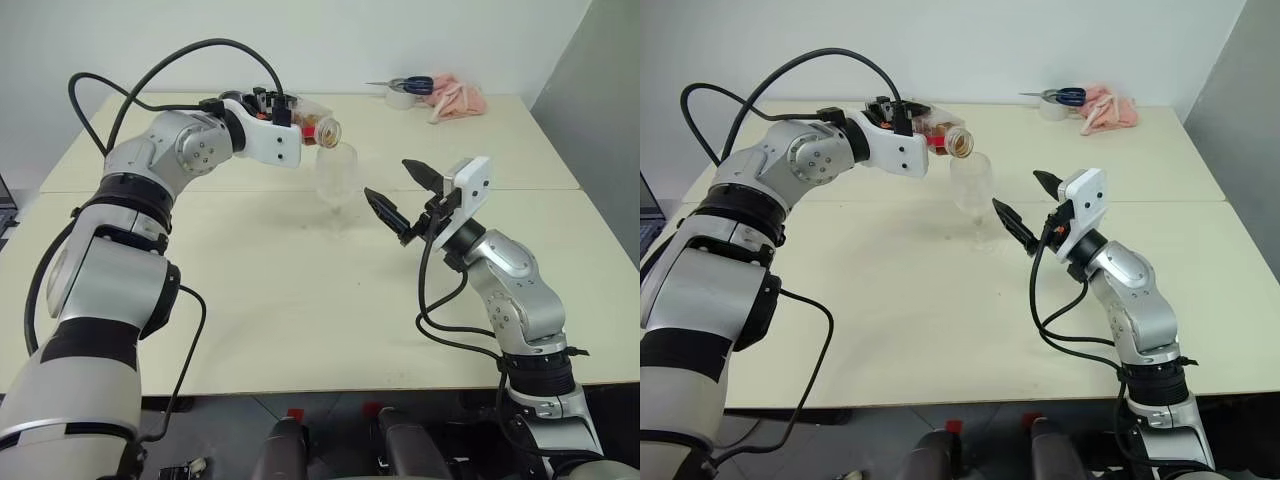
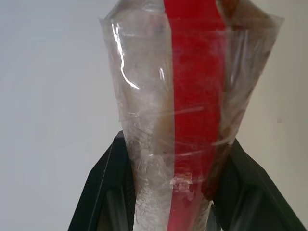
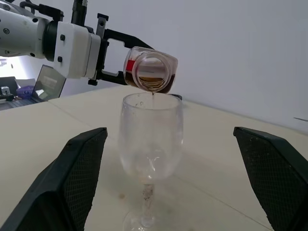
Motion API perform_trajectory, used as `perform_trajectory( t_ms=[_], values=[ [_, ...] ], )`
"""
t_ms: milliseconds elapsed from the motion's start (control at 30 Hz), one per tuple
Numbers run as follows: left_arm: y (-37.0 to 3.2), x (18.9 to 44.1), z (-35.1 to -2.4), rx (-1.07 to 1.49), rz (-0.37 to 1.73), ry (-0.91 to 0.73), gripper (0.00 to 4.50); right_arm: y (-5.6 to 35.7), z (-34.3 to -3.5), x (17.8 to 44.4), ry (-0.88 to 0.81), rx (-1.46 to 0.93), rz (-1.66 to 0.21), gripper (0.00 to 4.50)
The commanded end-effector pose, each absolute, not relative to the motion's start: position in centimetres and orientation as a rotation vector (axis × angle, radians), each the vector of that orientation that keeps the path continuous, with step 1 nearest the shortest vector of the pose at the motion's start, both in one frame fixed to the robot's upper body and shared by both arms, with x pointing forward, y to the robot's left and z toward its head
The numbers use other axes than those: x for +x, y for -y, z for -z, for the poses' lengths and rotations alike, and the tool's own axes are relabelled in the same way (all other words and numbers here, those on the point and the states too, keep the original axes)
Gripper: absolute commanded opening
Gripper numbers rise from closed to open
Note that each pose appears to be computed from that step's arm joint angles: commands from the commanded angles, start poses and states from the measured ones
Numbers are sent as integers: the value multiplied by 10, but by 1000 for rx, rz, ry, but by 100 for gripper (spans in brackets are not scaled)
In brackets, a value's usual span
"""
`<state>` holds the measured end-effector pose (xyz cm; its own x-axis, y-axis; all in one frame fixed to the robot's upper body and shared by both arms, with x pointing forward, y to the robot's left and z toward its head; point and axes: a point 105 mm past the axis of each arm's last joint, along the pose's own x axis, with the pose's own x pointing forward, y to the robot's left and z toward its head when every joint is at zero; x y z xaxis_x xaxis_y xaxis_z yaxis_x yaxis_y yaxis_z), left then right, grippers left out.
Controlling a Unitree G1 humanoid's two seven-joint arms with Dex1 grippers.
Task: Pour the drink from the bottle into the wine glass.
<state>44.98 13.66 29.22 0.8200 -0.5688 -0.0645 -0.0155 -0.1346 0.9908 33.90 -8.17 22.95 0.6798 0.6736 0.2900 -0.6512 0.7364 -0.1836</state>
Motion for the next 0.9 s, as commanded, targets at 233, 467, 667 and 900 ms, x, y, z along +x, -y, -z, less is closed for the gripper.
perform_trajectory(
  t_ms=[233,467,667,900],
  values=[
    [-139,445,-327,1687,423,546,168,82,-246,333,418,-65,-749,450],
    [-141,446,-327,1718,411,542,168,83,-246,333,418,-63,-748,450],
    [-141,446,-327,1716,409,543,168,83,-246,333,418,-62,-747,450],
    [-142,447,-327,1716,406,536,168,83,-246,334,418,-63,-747,450]
  ],
)
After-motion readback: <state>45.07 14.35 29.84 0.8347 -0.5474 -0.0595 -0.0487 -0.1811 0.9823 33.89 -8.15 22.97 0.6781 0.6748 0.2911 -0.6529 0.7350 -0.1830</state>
